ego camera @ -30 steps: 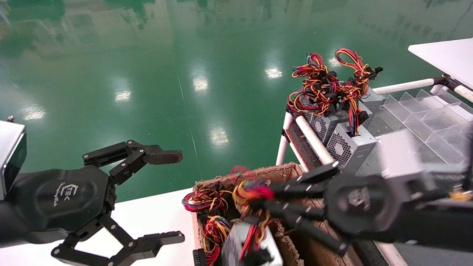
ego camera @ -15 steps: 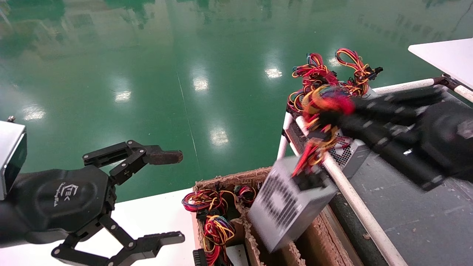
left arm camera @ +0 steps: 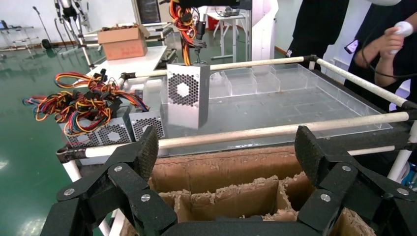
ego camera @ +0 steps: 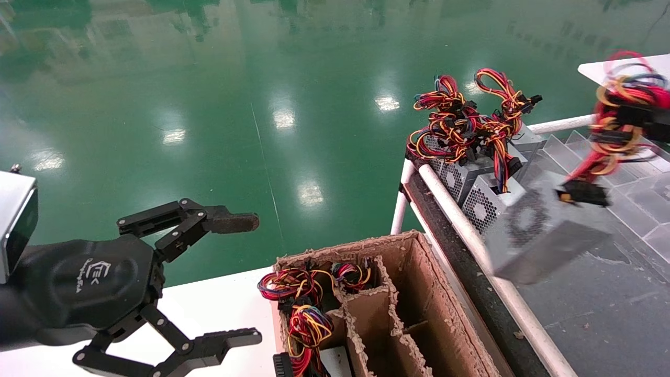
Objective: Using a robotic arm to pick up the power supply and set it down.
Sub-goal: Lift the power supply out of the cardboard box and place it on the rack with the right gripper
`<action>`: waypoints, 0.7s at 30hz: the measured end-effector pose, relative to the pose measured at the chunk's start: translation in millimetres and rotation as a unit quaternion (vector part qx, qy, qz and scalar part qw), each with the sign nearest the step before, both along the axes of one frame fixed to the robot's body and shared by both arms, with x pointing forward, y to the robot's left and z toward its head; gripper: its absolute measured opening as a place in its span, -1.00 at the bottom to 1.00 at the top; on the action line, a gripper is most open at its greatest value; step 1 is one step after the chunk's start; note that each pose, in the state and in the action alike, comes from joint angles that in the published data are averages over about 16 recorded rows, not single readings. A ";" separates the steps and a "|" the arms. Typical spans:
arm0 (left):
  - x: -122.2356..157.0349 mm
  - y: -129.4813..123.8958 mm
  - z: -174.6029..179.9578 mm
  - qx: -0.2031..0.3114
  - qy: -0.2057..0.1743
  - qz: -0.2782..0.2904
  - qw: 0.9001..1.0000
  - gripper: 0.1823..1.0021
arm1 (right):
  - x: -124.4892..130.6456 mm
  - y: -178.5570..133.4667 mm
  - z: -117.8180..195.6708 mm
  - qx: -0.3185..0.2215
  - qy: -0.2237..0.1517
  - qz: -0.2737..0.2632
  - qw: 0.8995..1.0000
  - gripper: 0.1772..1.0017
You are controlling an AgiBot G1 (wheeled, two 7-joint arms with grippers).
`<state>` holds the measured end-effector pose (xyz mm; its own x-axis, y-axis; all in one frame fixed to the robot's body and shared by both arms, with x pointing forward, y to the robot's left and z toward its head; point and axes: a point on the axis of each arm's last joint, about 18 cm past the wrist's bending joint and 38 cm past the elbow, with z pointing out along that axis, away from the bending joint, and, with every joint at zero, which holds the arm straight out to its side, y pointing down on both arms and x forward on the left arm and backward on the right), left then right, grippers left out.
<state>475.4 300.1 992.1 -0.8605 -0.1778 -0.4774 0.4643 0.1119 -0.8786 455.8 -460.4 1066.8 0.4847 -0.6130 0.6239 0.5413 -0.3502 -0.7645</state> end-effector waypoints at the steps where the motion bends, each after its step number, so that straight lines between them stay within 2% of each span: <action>1: 0.0 0.0 0.0 0.000 0.000 0.000 1.000 1.00 | 0.9 -7.0 -1.2 0.001 0.002 -0.012 1.000 -0.85; 10: 0.0 0.0 0.0 0.000 0.000 0.000 1.000 1.00 | 19.8 -53.0 -14.6 0.007 0.017 -0.100 0.995 -0.85; 21: 0.0 0.0 0.0 0.000 0.000 0.000 1.000 1.00 | 69.0 -70.6 -3.9 0.020 0.008 -0.160 0.987 -0.85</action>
<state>475.4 300.1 992.1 -0.8605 -0.1778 -0.4774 0.4643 0.1119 -0.8786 524.9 -531.0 1062.9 0.2721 -0.7603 0.5899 0.3955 -0.4705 -0.7888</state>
